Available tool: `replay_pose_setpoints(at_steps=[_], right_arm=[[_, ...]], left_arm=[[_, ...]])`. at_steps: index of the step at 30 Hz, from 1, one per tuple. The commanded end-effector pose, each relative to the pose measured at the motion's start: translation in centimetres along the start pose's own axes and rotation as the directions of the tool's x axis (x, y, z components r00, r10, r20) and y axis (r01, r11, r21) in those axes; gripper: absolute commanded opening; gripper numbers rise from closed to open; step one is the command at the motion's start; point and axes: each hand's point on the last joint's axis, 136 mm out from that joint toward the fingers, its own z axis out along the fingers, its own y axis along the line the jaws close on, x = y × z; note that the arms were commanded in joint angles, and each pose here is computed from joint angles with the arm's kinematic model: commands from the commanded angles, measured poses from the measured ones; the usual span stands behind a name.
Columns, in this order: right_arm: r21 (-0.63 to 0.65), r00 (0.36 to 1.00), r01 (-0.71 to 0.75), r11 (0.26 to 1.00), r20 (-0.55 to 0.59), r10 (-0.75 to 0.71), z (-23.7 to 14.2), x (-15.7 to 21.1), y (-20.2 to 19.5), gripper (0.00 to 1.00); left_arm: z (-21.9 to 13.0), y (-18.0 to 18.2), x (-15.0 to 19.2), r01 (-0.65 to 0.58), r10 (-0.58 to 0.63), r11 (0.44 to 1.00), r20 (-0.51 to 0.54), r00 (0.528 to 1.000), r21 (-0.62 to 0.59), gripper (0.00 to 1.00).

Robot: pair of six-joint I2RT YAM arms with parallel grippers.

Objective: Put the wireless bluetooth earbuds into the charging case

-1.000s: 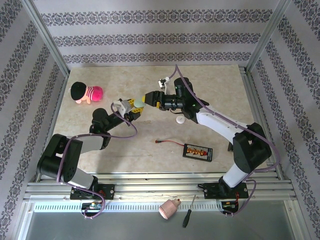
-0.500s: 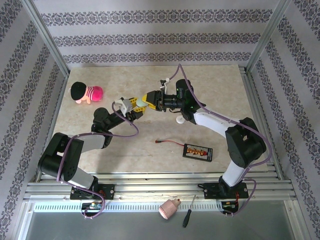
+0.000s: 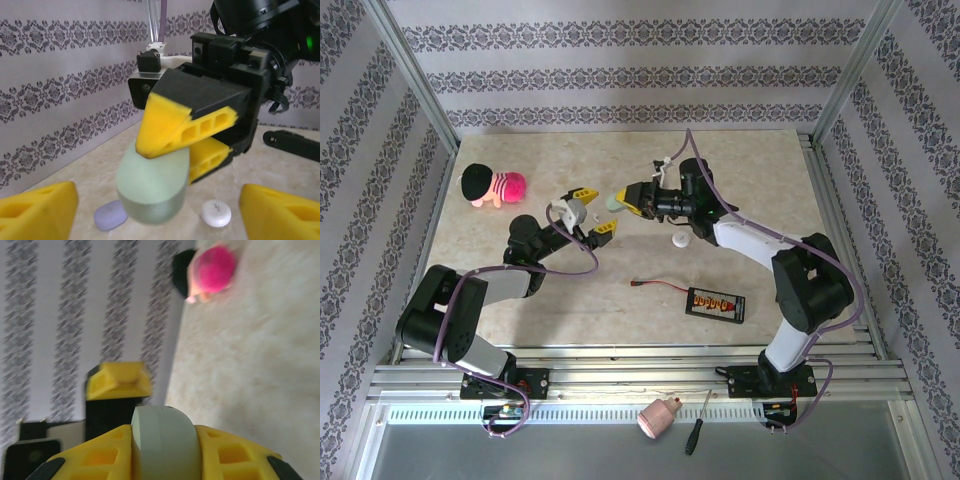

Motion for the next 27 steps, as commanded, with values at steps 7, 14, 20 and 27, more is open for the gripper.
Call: replay_pose_setpoints(at_steps=[7,14,20,27], right_arm=[[0.424,0.969,0.03,0.905,0.208,-0.13,-6.9,-6.5,-11.1,0.2],[0.589,0.931,-0.087,0.804,0.334,-0.144,-12.1,-11.7,-18.8,0.2],[0.639,0.93,-0.146,0.755,0.349,-0.115,-13.0,-13.6,-24.4,0.2],[0.697,0.942,-0.147,0.701,0.314,-0.115,-13.2,-13.5,-27.2,0.25]], left_arm=[[-1.0,-1.7,2.6,0.002,0.0,1.0,-0.115,0.993,0.017,0.98],[-0.9,-2.7,4.5,0.038,-0.03,0.998,-0.168,0.985,0.045,0.99],[-0.8,-3.2,5.1,0.044,-0.033,0.998,-0.184,0.982,0.054,1.0],[-1.0,-3.1,5.6,0.022,-0.013,0.999,-0.202,0.979,0.044,0.99]])
